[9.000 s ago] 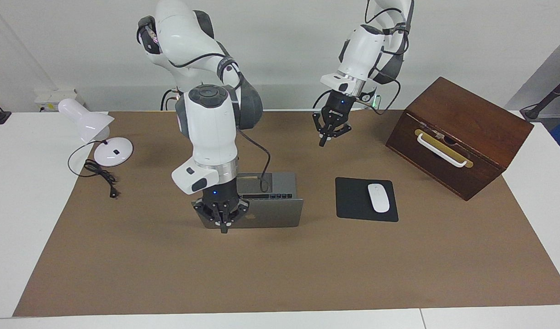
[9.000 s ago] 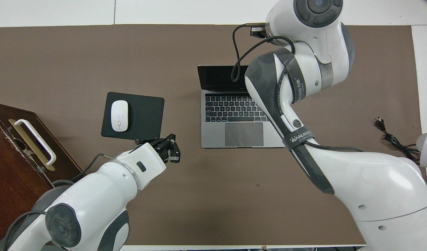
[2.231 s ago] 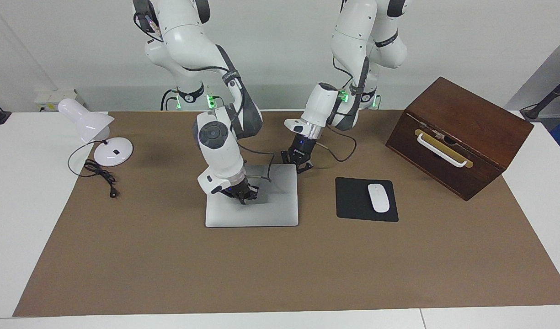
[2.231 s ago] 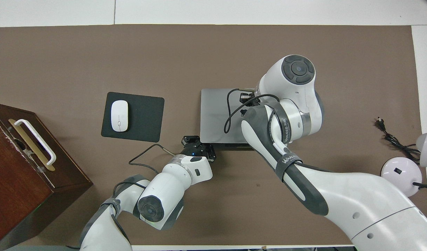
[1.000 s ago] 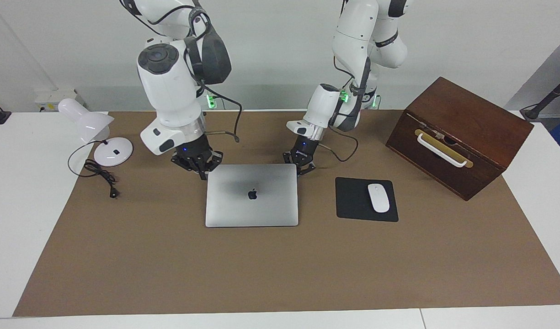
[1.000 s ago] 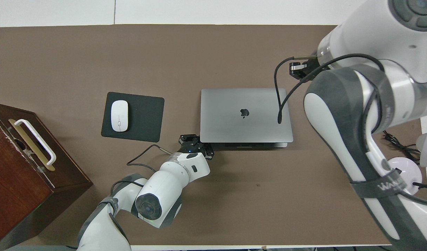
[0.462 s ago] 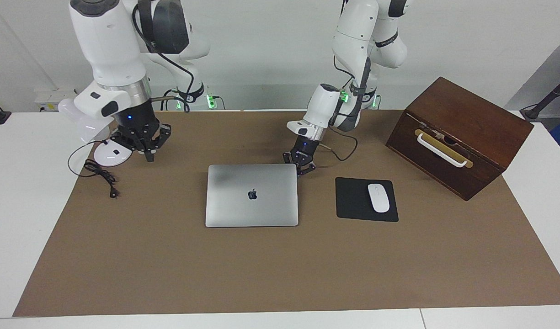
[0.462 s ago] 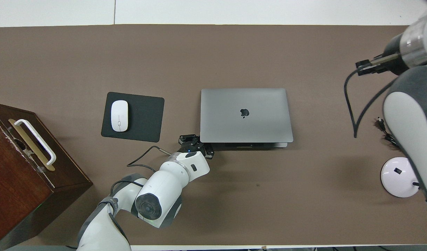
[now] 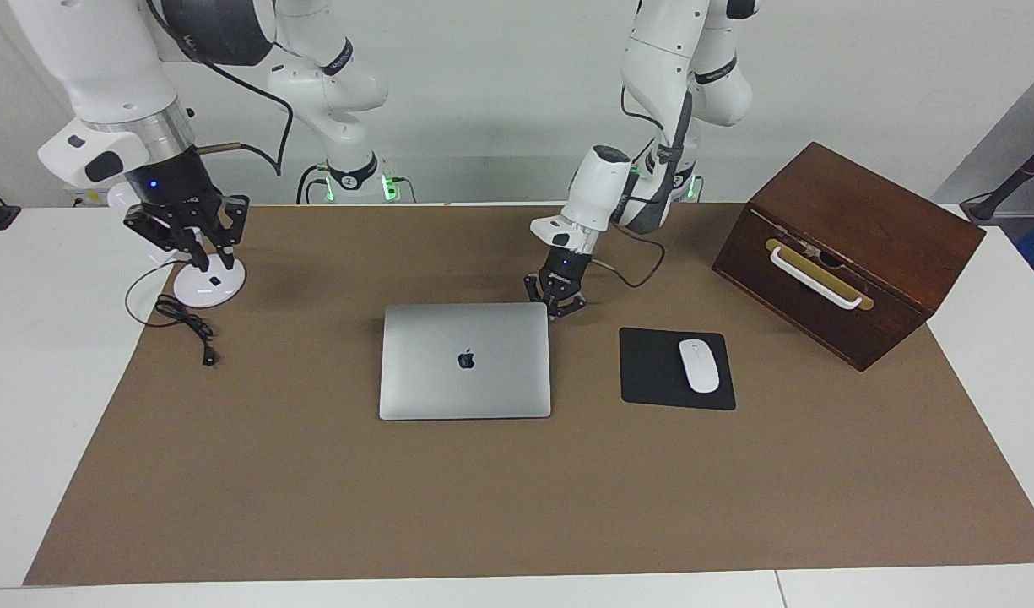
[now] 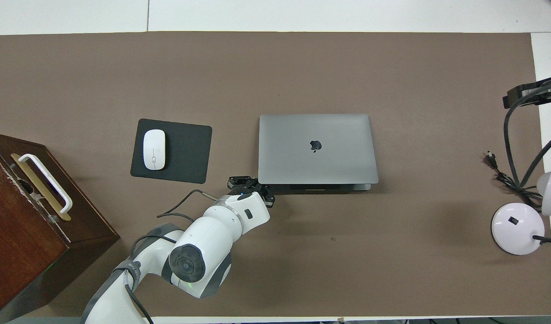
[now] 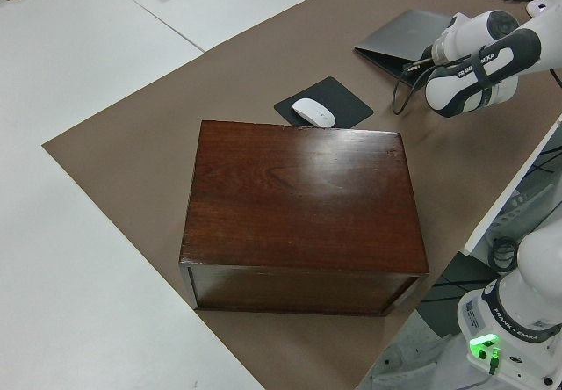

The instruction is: Close laptop with both arms

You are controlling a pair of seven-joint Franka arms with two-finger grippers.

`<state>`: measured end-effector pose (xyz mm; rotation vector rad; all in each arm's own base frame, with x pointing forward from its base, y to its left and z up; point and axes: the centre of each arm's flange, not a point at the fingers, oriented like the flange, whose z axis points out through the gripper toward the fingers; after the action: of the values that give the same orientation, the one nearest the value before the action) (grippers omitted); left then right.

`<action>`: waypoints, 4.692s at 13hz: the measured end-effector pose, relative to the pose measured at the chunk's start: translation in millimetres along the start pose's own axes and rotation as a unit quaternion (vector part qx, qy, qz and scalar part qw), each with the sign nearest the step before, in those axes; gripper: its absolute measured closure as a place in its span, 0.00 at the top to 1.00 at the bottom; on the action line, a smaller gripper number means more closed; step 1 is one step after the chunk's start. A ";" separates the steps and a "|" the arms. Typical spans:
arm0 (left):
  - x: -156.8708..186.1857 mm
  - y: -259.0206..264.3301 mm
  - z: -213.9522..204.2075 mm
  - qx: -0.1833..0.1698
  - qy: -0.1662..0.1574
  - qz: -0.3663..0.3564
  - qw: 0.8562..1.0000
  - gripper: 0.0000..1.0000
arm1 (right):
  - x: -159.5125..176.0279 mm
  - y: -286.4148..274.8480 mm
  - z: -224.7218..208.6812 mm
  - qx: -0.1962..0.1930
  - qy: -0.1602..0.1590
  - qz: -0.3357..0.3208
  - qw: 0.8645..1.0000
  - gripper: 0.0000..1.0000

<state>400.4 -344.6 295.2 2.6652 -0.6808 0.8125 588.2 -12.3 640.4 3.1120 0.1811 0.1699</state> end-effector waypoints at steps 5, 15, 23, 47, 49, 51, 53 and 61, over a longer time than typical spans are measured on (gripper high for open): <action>-5.7 -0.8 -3.8 0.000 -0.017 -0.001 1.000 0.01 | -11.5 15.3 -6.8 0.001 -0.011 0.048 0.999 1.00; 9.5 -19.9 -54.5 0.001 -0.096 -0.026 0.995 0.01 | -12.6 -4.2 -12.2 0.004 -0.011 0.047 0.999 1.00; 49.9 -51.1 -87.0 0.006 -0.151 -0.059 0.987 0.01 | -11.9 -21.9 -15.7 0.007 -0.008 0.031 0.999 1.00; 159.6 -280.2 -304.4 0.084 -0.229 -0.107 0.964 0.01 | -22.2 5.8 -8.9 0.006 -0.020 0.025 0.999 1.00; 149.9 -301.1 -313.1 0.089 -0.238 -0.112 0.961 0.01 | -26.1 4.9 -0.7 0.008 -0.030 0.025 0.999 1.00; 140.8 -321.9 -322.2 0.094 -0.240 -0.120 0.959 0.01 | -32.5 4.0 12.6 0.010 -0.046 0.025 0.999 1.00; 134.2 -335.6 -329.0 0.099 -0.241 -0.129 0.957 0.01 | -38.1 5.3 21.0 0.011 -0.056 0.027 0.998 1.00; 132.3 -341.1 -334.9 0.106 -0.239 -0.145 0.954 0.95 | -42.1 24.8 18.4 0.010 -0.048 0.032 0.998 1.00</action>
<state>519.4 27.2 601.2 3.0892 -0.2911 0.1632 551.6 -42.1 618.2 3.1386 0.0817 0.0192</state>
